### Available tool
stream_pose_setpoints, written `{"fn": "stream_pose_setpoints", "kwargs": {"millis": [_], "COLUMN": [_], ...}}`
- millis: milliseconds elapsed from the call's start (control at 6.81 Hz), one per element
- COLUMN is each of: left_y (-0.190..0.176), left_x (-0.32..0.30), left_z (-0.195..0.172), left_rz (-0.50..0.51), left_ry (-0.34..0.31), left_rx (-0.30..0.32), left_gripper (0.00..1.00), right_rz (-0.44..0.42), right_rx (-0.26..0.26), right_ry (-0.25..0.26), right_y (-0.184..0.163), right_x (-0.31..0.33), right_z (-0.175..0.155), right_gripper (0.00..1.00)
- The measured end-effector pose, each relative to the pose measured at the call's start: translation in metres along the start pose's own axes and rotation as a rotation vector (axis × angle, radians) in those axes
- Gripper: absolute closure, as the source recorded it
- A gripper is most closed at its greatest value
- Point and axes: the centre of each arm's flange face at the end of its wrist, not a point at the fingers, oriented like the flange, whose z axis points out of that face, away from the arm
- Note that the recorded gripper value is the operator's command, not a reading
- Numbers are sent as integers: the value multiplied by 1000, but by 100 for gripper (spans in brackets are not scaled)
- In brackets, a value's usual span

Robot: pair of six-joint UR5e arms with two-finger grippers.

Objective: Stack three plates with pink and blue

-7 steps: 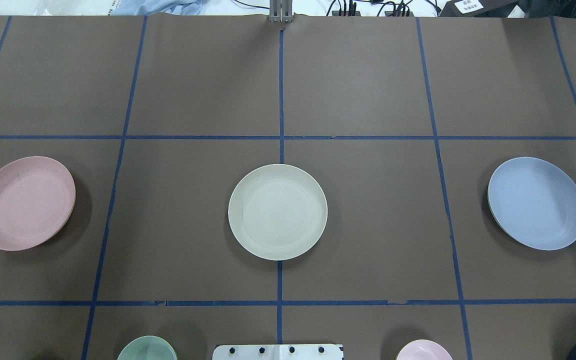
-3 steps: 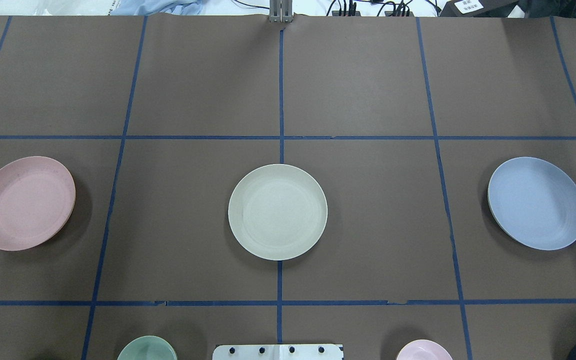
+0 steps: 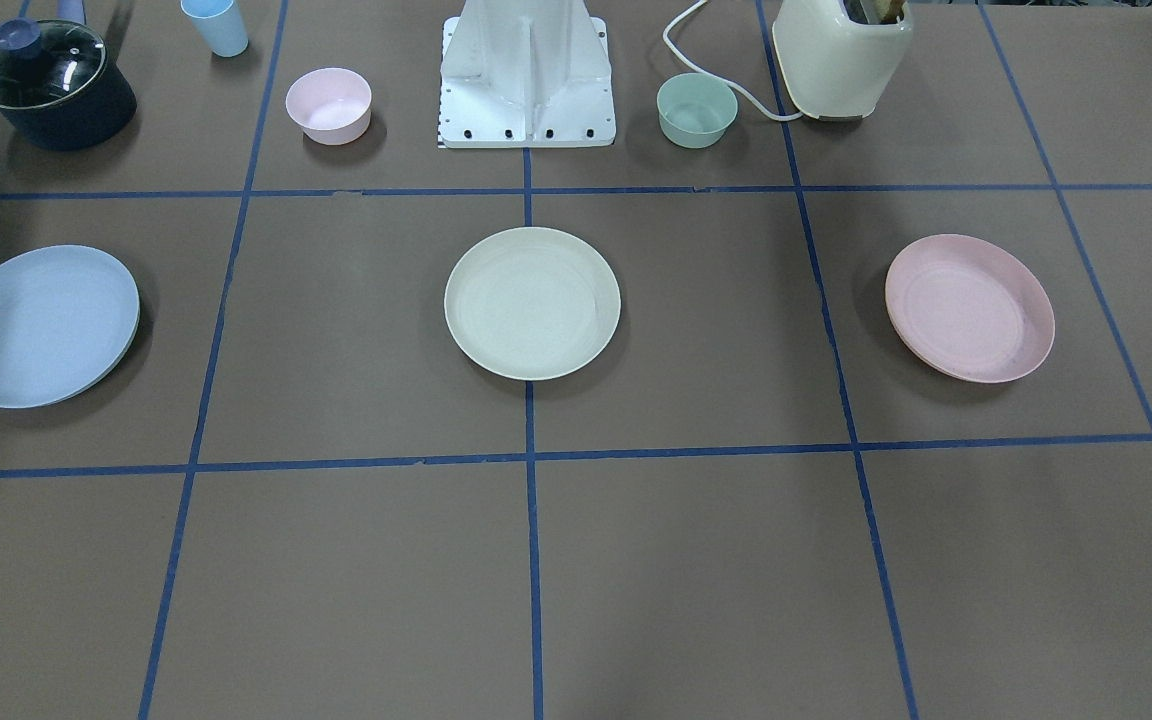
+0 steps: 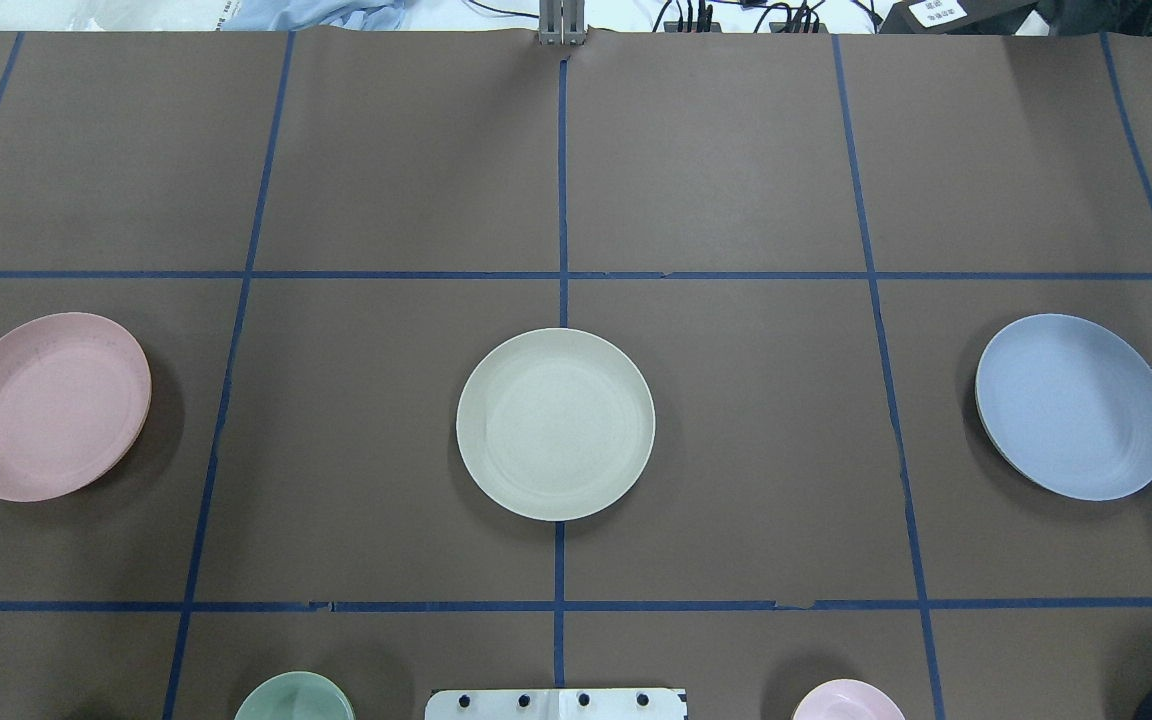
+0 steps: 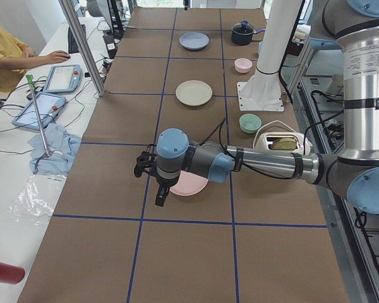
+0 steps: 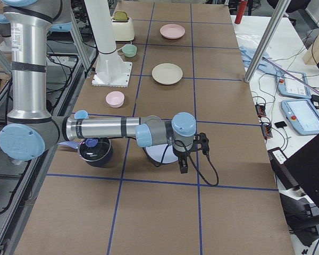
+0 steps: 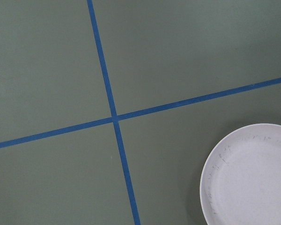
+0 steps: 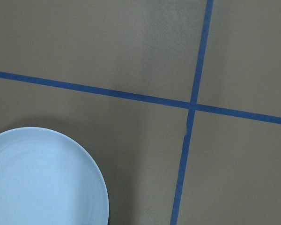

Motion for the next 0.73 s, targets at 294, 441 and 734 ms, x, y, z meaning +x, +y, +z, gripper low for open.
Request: {"fn": "stream_pose_setpoints", "kwargs": {"millis": [294, 441, 734], "left_y": [-14, -16, -12], "left_x": [-13, -16, -19], "left_z": [11, 12, 12], "left_rz": [-25, -32, -39], "left_ry": [-1, -2, -2], "left_rx": [-24, -29, -34], "left_gripper": [0, 0, 0], "right_rz": [14, 24, 30], "right_rx": [11, 7, -9], "right_ry": [2, 5, 30], "right_y": [5, 7, 15], "right_x": [0, -1, 2], "right_z": [-9, -12, -12], "right_gripper": [0, 0, 0]}}
